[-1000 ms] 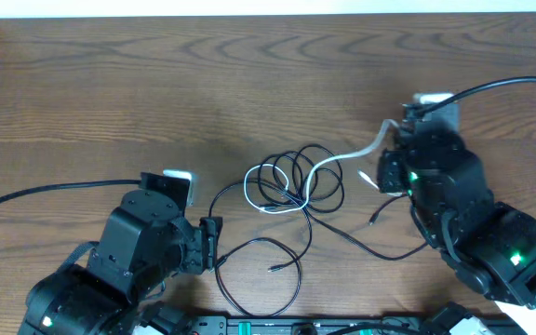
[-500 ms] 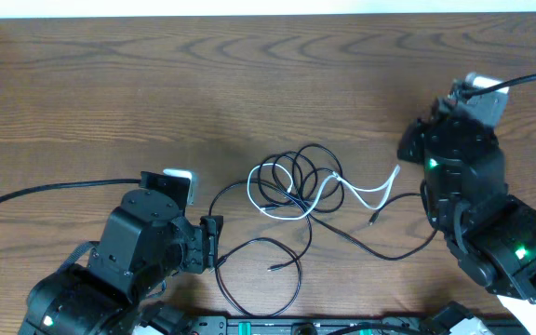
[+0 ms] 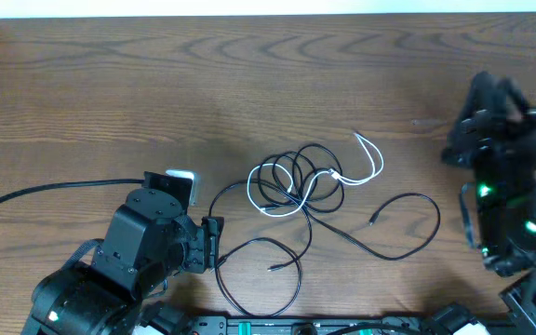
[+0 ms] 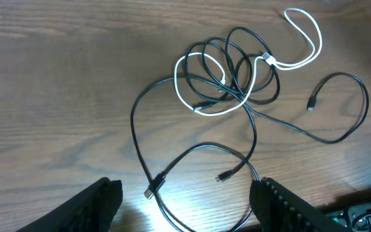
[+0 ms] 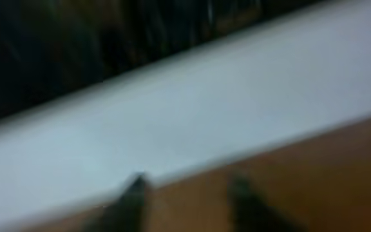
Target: Untangle cables
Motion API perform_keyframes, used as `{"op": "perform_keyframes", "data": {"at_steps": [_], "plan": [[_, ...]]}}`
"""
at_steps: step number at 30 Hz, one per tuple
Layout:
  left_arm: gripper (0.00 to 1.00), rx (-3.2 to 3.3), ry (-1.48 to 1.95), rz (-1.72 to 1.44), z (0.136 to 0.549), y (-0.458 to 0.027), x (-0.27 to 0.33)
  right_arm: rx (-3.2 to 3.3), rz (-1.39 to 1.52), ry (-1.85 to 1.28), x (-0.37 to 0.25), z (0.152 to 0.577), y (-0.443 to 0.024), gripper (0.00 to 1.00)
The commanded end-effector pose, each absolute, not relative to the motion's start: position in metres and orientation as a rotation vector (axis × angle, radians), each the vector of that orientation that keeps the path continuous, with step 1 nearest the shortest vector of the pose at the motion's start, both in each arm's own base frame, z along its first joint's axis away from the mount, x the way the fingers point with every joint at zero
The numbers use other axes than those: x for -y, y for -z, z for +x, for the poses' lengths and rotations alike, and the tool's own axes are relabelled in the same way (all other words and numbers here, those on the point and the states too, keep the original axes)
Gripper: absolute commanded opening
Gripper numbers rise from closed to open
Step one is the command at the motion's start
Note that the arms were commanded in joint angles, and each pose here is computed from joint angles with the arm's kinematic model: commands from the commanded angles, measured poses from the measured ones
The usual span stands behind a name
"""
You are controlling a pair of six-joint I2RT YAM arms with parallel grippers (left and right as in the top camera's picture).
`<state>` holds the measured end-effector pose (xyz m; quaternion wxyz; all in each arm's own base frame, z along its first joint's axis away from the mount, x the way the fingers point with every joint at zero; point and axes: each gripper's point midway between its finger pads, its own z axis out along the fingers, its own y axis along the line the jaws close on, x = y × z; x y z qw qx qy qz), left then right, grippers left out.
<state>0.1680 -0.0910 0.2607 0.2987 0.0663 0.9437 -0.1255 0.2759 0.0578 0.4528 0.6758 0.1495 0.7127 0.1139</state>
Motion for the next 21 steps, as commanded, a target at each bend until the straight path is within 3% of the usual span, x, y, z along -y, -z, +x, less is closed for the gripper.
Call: {"op": "perform_keyframes", "data": {"at_steps": [1,7,13,21], "plan": [[0.7,-2.512,0.318,0.165,0.169,-0.258,0.089,-1.877,0.215,-0.238,-0.087,0.289,-0.386,0.67],[0.7,-2.513,0.318,0.165,0.169,-0.258,0.089,-2.306,0.077,-0.222,-0.129,0.299,-0.279,0.99],[0.7,-2.514,0.323,0.167,0.168,-0.258,0.089,-2.58,0.071,-0.415,-0.185,0.31,-0.205,0.99],[0.7,-2.515,0.327,0.168,0.168,-0.258,0.09,-2.717,1.056,-0.432,-0.195,0.311,-0.121,0.99]]}}
